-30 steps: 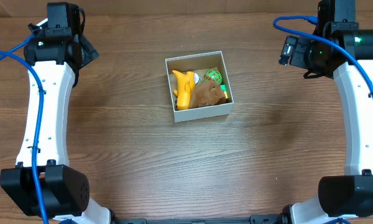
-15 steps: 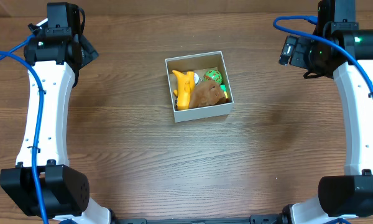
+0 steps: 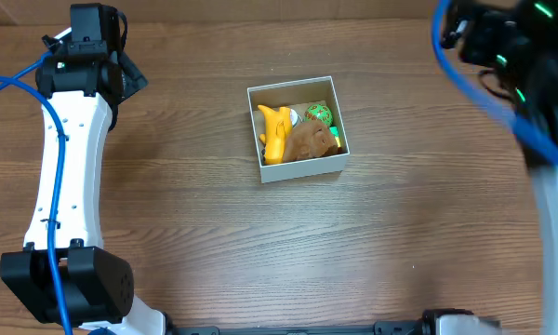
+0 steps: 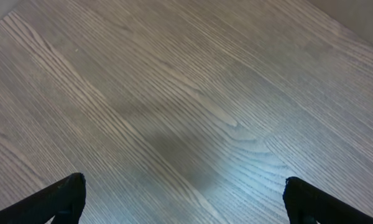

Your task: Pack container

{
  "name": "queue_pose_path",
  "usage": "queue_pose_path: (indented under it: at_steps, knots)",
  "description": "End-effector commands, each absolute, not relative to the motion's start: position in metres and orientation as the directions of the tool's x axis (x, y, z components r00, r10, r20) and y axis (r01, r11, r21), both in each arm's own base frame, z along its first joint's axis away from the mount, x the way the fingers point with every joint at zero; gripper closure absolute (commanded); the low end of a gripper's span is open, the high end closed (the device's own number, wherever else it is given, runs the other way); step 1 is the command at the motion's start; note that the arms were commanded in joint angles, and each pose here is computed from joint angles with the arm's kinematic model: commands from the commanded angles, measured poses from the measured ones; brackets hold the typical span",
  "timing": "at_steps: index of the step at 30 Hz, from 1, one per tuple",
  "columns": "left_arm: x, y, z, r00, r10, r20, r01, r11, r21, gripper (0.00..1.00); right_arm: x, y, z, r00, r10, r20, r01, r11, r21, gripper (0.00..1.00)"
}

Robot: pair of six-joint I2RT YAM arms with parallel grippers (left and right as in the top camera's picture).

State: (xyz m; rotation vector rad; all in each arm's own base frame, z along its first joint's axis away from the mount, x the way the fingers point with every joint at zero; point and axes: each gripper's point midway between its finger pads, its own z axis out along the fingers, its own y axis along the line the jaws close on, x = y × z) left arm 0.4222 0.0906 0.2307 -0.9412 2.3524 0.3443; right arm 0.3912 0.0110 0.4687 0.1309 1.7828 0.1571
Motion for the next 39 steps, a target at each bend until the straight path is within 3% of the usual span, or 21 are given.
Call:
queue_pose_path:
  at_steps: [1,4,9,13,21,28,39]
  knots:
    - [0.423,0.089,0.247,-0.547,-0.561,-0.622,-0.705,0.709,-0.02,0.0,0.292,0.032,0.525,0.079,0.067,-0.995,-0.137,0.989,0.056,0.0]
    - [0.423,0.089,0.247,-0.547,-0.561,-0.622,-0.704,0.71,-0.021,0.0,0.245,0.025,0.502,0.215,0.077,-0.974,-0.127,0.991,0.05,0.0]
    - [0.423,0.089,0.247,-0.547,-0.561,-0.622,-0.705,0.709,-0.02,0.0,0.209,0.017,0.414,0.261,0.08,-0.962,-0.1,0.993,0.055,0.0]
    - [0.423,0.089,0.247,-0.547,-0.561,-0.622,-0.704,0.71,-0.021,0.0,0.206,0.015,0.343,0.222,0.08,-0.972,-0.091,0.994,0.061,0.0]
    - [0.423,0.089,0.247,-0.546,-0.561,-0.622,-0.704,0.71,-0.021,0.0,0.225,0.016,0.262,0.099,0.095,-0.991,-0.083,0.993,0.087,0.0]
    - [0.423,0.089,0.247,-0.547,-0.561,-0.622,-0.705,0.709,-0.02,0.0,0.237,0.014,0.214,0.001,0.093,-0.996,-0.064,0.994,0.092,0.0]
    - [0.423,0.089,0.247,-0.546,-0.561,-0.622,-0.705,0.709,-0.021,0.0,0.242,0.008,0.174,-0.063,0.089,-0.994,-0.022,0.996,0.091,0.0]
